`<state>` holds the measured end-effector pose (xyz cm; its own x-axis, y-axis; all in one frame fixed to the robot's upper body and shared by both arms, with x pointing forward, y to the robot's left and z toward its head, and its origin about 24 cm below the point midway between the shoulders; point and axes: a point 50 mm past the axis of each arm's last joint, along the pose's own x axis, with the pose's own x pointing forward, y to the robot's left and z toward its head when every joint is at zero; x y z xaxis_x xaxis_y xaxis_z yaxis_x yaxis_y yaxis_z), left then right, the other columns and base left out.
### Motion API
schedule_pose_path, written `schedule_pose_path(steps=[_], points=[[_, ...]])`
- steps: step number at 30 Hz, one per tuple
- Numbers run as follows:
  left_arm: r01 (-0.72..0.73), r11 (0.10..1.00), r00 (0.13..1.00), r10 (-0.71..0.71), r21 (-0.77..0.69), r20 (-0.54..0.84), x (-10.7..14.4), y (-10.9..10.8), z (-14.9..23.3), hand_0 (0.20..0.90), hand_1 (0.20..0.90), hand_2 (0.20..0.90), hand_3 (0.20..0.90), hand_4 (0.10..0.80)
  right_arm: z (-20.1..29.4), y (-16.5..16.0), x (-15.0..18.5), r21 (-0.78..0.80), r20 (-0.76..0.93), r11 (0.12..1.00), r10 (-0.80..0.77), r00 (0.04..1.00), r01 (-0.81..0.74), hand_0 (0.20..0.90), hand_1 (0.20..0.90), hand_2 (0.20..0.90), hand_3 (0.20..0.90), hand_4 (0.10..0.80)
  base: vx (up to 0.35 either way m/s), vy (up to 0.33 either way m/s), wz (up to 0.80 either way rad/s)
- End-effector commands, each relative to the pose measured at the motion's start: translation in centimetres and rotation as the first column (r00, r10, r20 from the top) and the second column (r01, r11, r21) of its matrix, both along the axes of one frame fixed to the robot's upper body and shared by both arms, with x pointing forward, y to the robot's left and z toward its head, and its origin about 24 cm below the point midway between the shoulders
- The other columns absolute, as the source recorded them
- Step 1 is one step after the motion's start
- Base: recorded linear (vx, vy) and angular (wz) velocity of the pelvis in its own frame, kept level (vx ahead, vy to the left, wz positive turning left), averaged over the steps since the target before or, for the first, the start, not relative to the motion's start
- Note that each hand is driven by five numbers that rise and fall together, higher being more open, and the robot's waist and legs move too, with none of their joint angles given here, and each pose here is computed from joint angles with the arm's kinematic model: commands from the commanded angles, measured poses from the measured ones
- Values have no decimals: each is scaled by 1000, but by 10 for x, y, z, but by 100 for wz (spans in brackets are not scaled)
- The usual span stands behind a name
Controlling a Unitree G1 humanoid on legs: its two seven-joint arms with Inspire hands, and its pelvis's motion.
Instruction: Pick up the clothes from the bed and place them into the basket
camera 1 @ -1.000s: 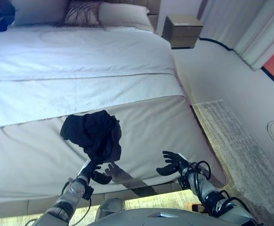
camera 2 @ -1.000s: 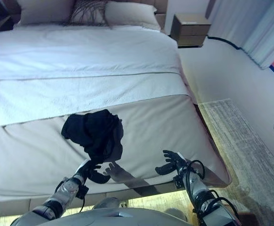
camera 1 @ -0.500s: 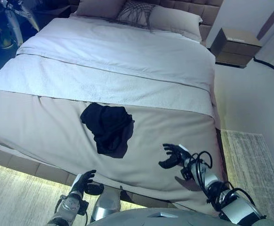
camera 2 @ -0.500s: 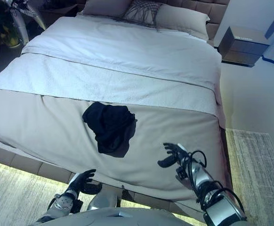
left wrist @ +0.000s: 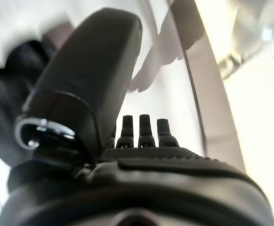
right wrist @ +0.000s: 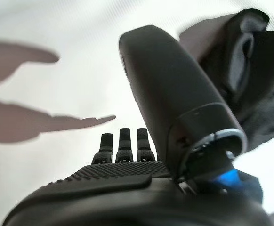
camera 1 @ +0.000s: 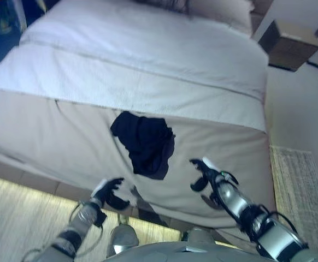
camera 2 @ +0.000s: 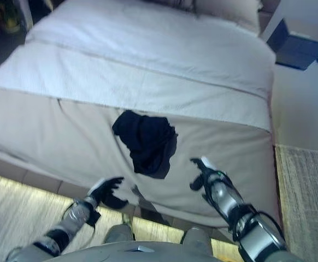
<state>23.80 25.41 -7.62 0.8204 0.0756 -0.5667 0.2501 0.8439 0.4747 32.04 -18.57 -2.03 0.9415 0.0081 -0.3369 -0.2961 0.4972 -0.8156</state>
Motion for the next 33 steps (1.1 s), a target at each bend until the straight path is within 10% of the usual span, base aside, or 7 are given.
schedule_pose_path(steps=[1,17,32,33], points=[[39,999,999,-38,-33,15,-3,-13,-4,900,900,900,900,800,93,2,53,-100,382,993,93,920,-59,900,900,900,900,800,-53,-72,26],[63,998,997,-61,-30,54,-22,4,0,900,900,900,900,800,197,6,91,-278,562,958,217,798,-65,900,900,900,900,800,16,-31,17],[57,997,983,-45,-60,179,-5,-3,22,900,900,900,900,800,138,-41,84,-322,97,935,-126,987,150,900,900,900,900,800,16,-17,7],[60,997,983,-49,-54,179,-4,-3,23,900,900,900,900,800,137,-45,83,-309,99,934,-157,983,180,509,509,509,444,344,27,-33,2]])
